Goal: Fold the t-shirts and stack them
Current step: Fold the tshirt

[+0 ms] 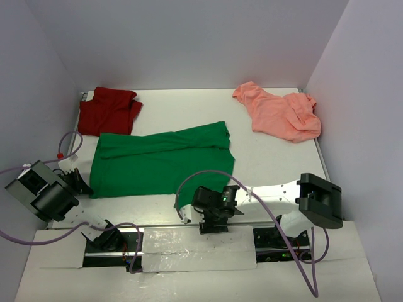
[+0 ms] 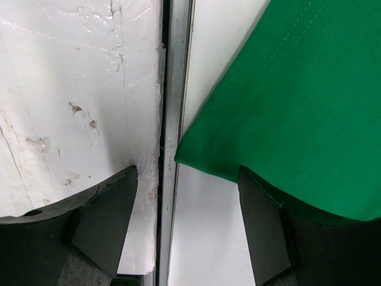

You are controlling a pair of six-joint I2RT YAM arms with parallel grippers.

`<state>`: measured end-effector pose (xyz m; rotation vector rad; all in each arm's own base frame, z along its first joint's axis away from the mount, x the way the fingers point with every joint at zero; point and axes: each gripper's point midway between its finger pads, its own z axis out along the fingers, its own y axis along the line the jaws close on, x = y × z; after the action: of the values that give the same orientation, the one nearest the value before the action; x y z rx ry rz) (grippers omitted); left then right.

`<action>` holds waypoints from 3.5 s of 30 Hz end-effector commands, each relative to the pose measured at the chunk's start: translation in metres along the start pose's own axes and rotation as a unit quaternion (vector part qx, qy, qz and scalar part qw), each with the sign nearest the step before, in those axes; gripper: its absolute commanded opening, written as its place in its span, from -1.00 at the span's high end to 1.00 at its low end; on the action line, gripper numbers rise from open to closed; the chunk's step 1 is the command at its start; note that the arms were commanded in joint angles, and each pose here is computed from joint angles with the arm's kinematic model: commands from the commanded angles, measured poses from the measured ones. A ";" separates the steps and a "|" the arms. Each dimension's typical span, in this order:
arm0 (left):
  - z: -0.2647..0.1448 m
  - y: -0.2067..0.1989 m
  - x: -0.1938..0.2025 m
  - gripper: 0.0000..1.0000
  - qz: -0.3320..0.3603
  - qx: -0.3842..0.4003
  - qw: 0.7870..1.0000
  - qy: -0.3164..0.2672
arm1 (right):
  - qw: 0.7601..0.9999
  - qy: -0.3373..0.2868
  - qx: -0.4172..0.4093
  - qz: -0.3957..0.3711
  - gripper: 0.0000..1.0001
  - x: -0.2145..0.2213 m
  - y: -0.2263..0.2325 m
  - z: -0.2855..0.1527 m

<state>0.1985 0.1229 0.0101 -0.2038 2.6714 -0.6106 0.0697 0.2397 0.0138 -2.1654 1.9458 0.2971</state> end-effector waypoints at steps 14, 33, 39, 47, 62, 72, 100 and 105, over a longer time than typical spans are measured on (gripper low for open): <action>0.003 0.010 0.009 1.00 0.014 -0.018 1.000 0.008 | 0.995 -0.065 0.065 -0.050 -0.39 -0.039 -0.035 0.018; 0.009 0.013 0.016 1.00 0.009 -0.009 1.000 0.013 | 0.992 -0.079 0.095 -0.036 -0.34 -0.058 -0.071 -0.002; 0.010 0.013 0.016 1.00 0.008 -0.005 1.000 0.013 | 0.992 -0.084 0.093 -0.031 -0.34 -0.058 -0.069 -0.006; 0.007 0.013 0.014 0.99 0.011 -0.007 1.000 0.013 | 0.994 -0.074 0.075 -0.023 -0.31 -0.051 -0.062 -0.001; 0.006 0.010 0.017 1.00 0.015 -0.007 1.000 0.011 | 0.998 -0.049 0.025 0.001 -0.41 -0.037 -0.038 -0.013; 0.007 0.008 0.020 0.99 0.017 -0.008 1.000 0.014 | 0.999 -0.033 -0.004 0.009 -0.40 -0.034 -0.028 -0.017; 0.002 0.009 0.023 1.00 0.019 -0.009 1.000 0.012 | 0.997 0.011 -0.059 0.039 -0.32 -0.019 -0.006 0.006; 0.000 0.009 0.021 0.99 0.021 -0.012 1.000 0.009 | 0.996 0.036 -0.048 0.059 -0.28 -0.009 -0.008 0.020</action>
<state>0.1920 0.1179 0.0089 -0.2021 2.6294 -0.6467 0.0753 0.2601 0.0119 -2.1548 2.1025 0.4041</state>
